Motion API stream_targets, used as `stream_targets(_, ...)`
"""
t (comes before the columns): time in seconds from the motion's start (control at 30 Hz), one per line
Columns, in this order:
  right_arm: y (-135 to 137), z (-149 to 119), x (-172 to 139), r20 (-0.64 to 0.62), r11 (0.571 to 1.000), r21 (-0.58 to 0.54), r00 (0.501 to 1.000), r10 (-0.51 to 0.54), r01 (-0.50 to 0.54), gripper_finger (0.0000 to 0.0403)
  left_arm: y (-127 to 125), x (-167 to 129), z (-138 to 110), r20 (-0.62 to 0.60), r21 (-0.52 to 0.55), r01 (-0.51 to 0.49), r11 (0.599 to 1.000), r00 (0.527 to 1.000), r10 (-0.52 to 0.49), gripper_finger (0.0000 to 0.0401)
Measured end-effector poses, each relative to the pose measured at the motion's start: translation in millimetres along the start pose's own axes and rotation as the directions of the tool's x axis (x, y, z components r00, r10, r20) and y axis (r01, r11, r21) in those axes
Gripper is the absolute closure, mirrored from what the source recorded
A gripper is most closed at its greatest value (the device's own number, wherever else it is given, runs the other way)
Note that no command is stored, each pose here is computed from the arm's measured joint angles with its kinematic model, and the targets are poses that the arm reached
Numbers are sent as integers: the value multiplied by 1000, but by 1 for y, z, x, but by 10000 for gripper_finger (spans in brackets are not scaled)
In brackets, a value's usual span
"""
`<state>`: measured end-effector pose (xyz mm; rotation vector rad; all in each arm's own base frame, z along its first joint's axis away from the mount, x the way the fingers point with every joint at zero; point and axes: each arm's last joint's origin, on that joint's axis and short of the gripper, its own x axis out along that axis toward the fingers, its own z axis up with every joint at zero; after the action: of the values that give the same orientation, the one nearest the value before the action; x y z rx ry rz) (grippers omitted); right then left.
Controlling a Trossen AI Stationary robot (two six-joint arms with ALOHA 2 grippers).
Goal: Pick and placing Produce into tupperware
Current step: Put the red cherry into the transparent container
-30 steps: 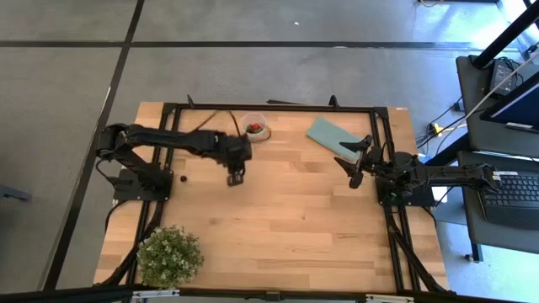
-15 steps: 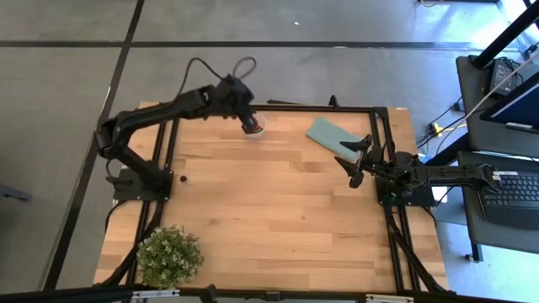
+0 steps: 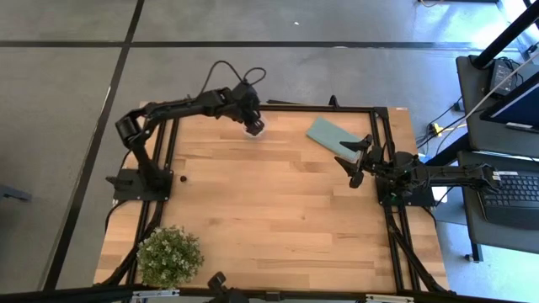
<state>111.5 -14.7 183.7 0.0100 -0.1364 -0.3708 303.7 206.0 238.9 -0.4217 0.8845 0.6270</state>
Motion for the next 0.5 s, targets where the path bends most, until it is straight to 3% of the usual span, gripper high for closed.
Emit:
stream_targets(0.2, 0, 0, 0, 0, 1000, 0, 1000, 0, 0, 115, 1, 23, -7, -66, 1, -12, 1000, 998, 12, 336)
stream_targets(0.5, 0, 0, 0, -1, 1000, 6, 1000, 0, 0, 115, 1, 24, -6, -54, 1, -18, 1000, 998, 18, 316)
